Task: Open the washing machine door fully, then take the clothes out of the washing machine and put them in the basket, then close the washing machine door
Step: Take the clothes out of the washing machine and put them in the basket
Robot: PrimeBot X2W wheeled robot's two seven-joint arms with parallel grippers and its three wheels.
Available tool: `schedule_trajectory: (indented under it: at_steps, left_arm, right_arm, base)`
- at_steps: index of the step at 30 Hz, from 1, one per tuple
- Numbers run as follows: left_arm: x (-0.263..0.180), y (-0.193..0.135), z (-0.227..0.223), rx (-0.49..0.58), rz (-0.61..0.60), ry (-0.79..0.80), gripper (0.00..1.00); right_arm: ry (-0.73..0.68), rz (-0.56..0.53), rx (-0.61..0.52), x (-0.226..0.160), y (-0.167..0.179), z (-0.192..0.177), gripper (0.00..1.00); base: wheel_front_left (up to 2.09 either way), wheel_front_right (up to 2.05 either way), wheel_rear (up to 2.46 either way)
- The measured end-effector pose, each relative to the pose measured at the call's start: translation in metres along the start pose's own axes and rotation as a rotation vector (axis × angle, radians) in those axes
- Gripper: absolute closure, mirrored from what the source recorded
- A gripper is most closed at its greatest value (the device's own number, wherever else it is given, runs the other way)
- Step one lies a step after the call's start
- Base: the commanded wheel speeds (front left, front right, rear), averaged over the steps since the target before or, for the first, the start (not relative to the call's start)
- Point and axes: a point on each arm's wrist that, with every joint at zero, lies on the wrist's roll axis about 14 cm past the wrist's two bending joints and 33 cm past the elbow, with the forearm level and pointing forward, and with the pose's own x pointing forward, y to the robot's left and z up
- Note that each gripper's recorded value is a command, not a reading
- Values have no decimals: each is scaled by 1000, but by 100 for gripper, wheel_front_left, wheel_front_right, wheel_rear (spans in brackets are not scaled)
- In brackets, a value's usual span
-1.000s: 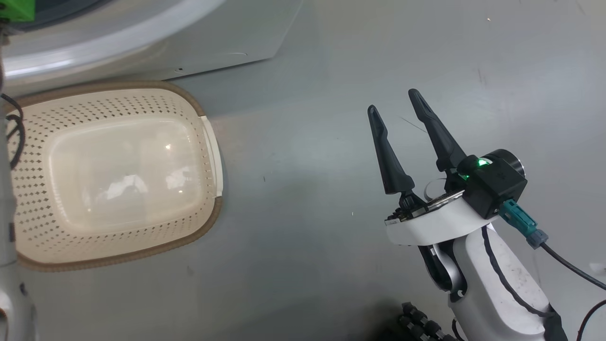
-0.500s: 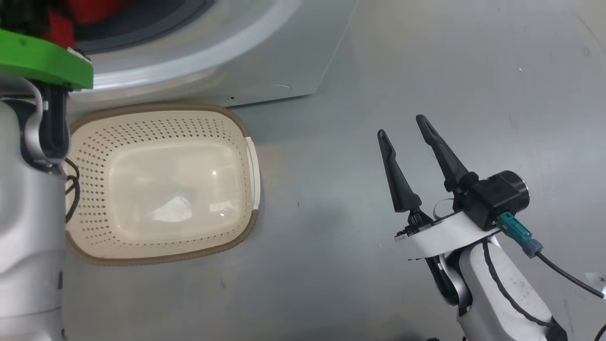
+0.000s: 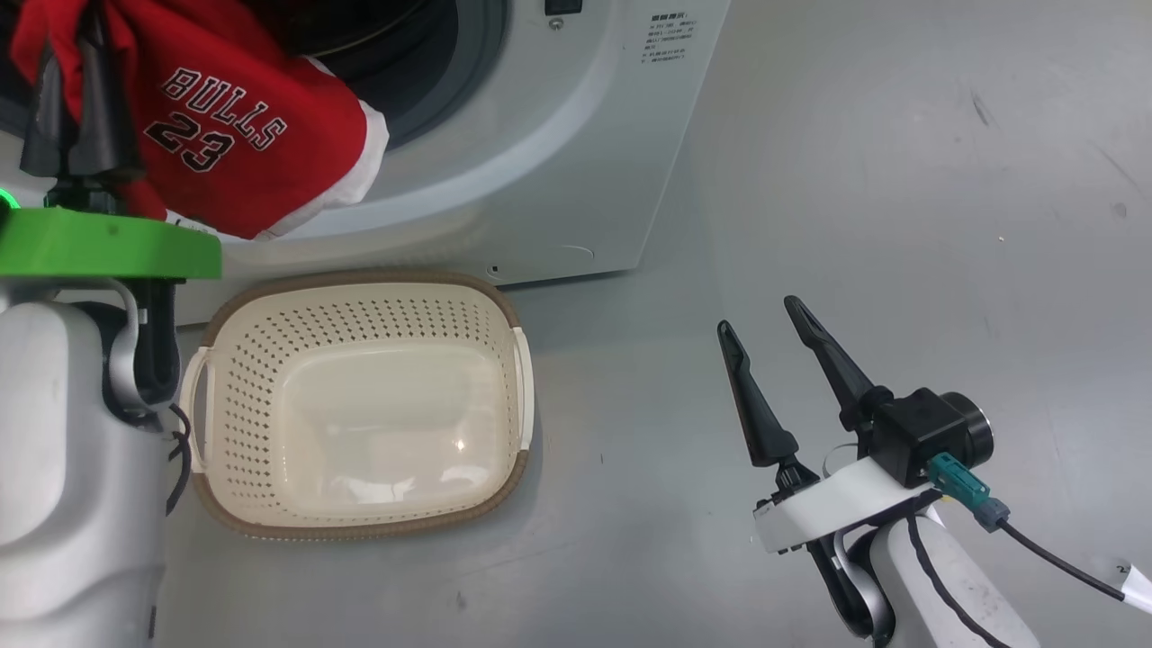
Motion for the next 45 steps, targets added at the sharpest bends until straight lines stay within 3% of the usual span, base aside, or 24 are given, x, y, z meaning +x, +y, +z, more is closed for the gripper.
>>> schedule_trajectory:
  at_steps: [8, 18, 30, 45]
  left_arm:
    - [-26, -15, 39, 18, 10, -75, 100]
    - [-66, -29, 54, 18, 36, -92, 100]
    - [-116, -18, -4, -19, 133, 90, 100]
    - [-160, -21, -120, -103, 163, 458, 100]
  right_arm:
    - [-21, 13, -1, -20, 11, 10, 0]
    - [-51, 36, -1, -36, 24, 20, 0]
    - [-54, 72, -2, -37, 32, 20, 0]
    - [-39, 57, -5, -22, 22, 13, 0]
  base:
    - [0, 0, 0]
    - [0, 0, 0]
    - [0, 0, 0]
    - [0, 0, 0]
